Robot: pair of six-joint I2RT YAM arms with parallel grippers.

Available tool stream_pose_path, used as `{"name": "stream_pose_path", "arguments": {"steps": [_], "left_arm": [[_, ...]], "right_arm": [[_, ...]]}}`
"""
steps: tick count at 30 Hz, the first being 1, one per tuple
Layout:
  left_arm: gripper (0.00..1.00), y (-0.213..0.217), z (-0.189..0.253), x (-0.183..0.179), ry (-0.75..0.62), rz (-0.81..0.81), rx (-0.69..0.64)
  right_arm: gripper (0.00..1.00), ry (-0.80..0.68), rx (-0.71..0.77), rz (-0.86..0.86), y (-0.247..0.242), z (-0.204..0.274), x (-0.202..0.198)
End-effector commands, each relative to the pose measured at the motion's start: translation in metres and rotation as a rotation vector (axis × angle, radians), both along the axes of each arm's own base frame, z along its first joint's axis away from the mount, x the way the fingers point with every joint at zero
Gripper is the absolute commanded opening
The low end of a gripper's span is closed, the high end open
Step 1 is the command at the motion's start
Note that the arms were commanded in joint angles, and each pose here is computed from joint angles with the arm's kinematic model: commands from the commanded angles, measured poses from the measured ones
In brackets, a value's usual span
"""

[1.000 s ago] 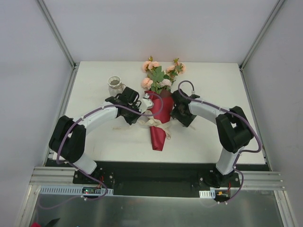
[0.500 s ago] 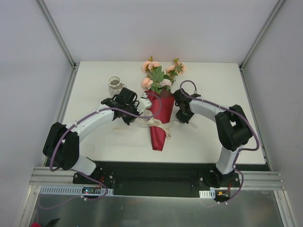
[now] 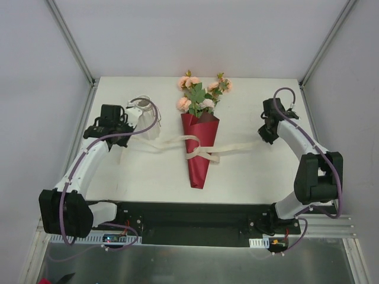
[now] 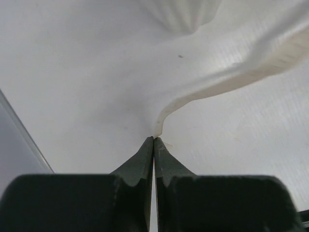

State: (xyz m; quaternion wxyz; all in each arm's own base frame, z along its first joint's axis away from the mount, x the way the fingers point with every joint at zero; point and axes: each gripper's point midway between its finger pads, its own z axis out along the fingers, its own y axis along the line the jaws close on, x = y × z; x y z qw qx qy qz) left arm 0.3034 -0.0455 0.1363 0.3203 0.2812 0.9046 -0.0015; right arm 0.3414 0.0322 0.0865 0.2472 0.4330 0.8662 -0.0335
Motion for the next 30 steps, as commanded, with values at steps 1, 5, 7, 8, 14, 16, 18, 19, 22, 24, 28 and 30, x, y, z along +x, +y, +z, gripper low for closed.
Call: {"name": "stream_pose_path", "arguments": {"steps": [1,5,7,8,14,16,18,19,22,24,28,30], "left_arm": [[0.0,0.04,0.003,-0.02,-0.007,0.094,0.044],[0.0,0.102,0.012,-0.019,-0.032,0.342,0.143],[0.0,0.122,0.017,-0.019,-0.046,0.429,0.198],[0.03,0.126,0.019,-0.019,-0.053,0.446,0.194],[0.99,0.121,0.021,-0.023,-0.071,0.459,0.139],[0.99,0.114,0.023,-0.026,-0.064,0.449,0.105],[0.99,0.103,0.03,-0.025,-0.066,0.416,0.048],[0.99,0.1,0.032,-0.025,-0.063,0.415,0.029],[0.99,0.085,0.039,-0.027,-0.05,0.383,-0.042],[0.99,0.076,0.043,-0.029,-0.039,0.361,-0.083],[0.99,0.069,0.039,-0.03,0.001,0.362,-0.125],[0.99,0.067,0.032,-0.031,0.028,0.364,-0.139]], "right_arm": [[0.01,0.004,-0.086,-0.057,-0.046,0.019,-0.007],[0.01,0.01,-0.257,-0.146,-0.084,0.042,-0.02],[0.01,-0.004,-0.323,-0.183,-0.099,0.052,-0.024],[0.01,-0.015,-0.337,-0.192,-0.103,0.056,-0.027],[0.66,-0.024,-0.387,-0.058,-0.102,0.076,-0.018],[0.87,-0.047,-0.424,0.086,-0.072,0.085,-0.011],[0.95,-0.057,-0.471,0.25,-0.045,0.095,-0.009],[0.99,-0.081,-0.493,0.392,-0.007,0.1,-0.012],[0.96,-0.171,-0.563,0.726,0.074,0.115,-0.03],[0.96,-0.209,-0.634,0.919,0.109,0.121,-0.046],[0.96,-0.287,-0.709,1.316,0.191,0.107,-0.101],[0.96,-0.288,-0.708,1.428,0.212,0.095,-0.117]]}}
